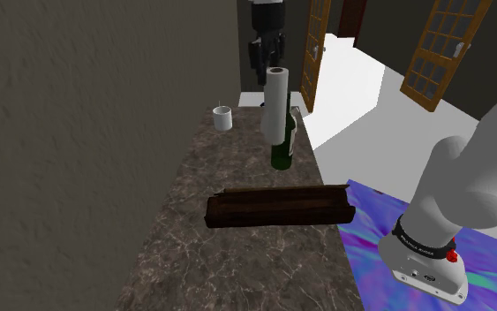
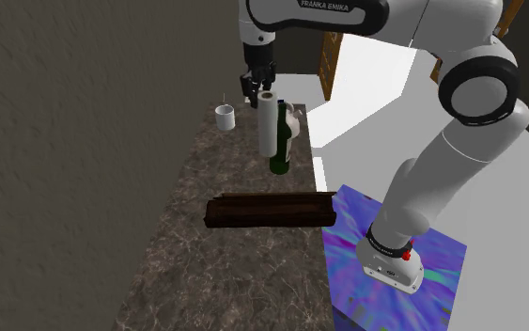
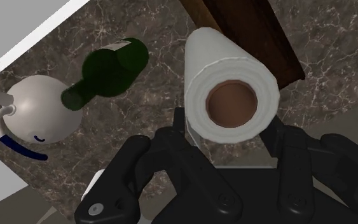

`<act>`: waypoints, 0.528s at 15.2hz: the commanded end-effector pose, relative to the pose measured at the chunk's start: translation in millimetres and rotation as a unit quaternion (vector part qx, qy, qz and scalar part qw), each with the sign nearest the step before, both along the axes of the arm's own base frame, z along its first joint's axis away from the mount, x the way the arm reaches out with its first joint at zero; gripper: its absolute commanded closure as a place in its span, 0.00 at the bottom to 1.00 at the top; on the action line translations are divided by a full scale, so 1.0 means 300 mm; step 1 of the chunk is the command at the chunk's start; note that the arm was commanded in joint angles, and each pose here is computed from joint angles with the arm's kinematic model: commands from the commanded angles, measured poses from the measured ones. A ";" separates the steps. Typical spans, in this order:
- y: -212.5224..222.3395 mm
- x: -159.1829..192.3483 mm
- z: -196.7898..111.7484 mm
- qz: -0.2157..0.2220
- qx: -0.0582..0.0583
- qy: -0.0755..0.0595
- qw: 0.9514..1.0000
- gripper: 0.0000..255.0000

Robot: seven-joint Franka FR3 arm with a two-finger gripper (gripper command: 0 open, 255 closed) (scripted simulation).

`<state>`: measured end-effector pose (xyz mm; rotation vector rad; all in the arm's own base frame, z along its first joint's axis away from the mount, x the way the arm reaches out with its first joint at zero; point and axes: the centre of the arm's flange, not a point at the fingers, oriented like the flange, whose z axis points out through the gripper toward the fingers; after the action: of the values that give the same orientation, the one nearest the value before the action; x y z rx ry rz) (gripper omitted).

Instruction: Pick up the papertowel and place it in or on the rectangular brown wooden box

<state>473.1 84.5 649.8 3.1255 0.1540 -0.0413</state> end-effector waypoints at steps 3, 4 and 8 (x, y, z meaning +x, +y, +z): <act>0.088 -0.147 0.049 0.000 0.000 0.000 1.000 1.00; 0.108 -0.184 0.061 0.000 0.000 0.000 1.000 1.00; 0.121 -0.209 0.017 0.000 0.000 0.000 1.000 1.00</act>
<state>411.2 120.8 659.4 3.1250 0.1535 -0.0416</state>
